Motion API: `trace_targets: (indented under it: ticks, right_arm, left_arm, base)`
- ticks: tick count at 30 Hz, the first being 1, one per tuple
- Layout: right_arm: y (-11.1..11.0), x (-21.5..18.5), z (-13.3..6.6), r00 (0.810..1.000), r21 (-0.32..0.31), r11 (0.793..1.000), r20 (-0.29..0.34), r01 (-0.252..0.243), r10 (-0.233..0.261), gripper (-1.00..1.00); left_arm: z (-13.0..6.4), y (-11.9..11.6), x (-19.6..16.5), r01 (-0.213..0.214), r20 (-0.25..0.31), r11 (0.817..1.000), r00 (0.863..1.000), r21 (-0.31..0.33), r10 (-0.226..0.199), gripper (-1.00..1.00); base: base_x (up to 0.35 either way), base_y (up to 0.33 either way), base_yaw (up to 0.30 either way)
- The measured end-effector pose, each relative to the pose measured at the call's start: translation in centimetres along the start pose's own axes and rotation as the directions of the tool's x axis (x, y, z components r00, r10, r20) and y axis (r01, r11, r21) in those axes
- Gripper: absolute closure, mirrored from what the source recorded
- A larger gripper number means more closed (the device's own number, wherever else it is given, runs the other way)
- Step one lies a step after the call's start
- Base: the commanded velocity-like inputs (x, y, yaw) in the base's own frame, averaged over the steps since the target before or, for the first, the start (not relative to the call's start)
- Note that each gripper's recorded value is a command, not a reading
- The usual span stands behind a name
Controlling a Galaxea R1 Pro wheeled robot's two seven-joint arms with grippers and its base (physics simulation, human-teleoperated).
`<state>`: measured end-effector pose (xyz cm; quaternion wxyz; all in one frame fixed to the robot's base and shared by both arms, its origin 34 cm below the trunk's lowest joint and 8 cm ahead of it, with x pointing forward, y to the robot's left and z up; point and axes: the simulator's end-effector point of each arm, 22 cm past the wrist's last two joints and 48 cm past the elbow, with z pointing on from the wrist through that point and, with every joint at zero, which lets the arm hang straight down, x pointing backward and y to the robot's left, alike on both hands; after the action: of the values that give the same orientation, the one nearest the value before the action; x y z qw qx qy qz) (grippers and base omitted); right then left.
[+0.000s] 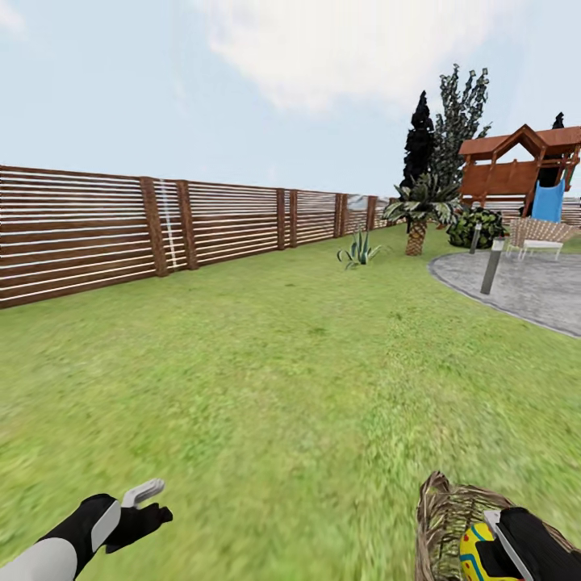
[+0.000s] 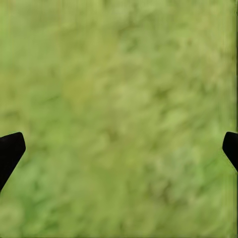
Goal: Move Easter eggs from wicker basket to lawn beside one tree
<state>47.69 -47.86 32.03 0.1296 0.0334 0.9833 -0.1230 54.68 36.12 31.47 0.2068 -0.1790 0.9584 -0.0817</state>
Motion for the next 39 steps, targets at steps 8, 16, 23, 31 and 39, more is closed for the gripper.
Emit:
trace_targets:
  ticks: [8,16,23,31,39]
  right_arm:
    - [-0.3,-0.9,-1.2,0.999,0.0,1.0,0.032,-0.008,0.008,1.0]
    - [-0.6,-1.8,-2.3,0.998,-0.002,1.0,0.063,-0.016,0.016,1.0]
    - [-0.8,-2.6,-3.4,0.996,-0.003,1.0,0.091,-0.023,0.024,1.0]
    - [-1.0,-3.5,-5.0,0.996,-0.005,1.0,0.09,-0.022,0.022,1.0]
    - [-1.5,-4.5,-6.5,0.996,-0.004,1.0,0.09,-0.022,0.022,1.0]
  left_arm:
    - [-1.2,-0.6,-1.1,-0.003,0.03,1.0,1.0,0.012,0.002,-1.0]
    - [-2.4,-1.1,-2.1,-0.009,0.058,1.0,0.998,0.022,0.008,-1.0]
    - [-3.5,-1.6,-3.0,-0.01,0.085,0.999,0.996,0.034,0.007,-1.0]
    - [-4.9,-2.1,-4.1,-0.009,0.085,0.999,0.996,0.035,0.006,-1.0]
    - [-6.5,-2.3,-5.4,-0.006,0.089,1.0,0.996,0.031,0.003,-1.0]
  base:
    - [-0.011,0.002,0.0]
    - [-0.264,0.007,0.0]
    - [-0.011,0.0,0.0]
    - [0.0,0.0,0.0]
    - [0.0,0.0,0.0]
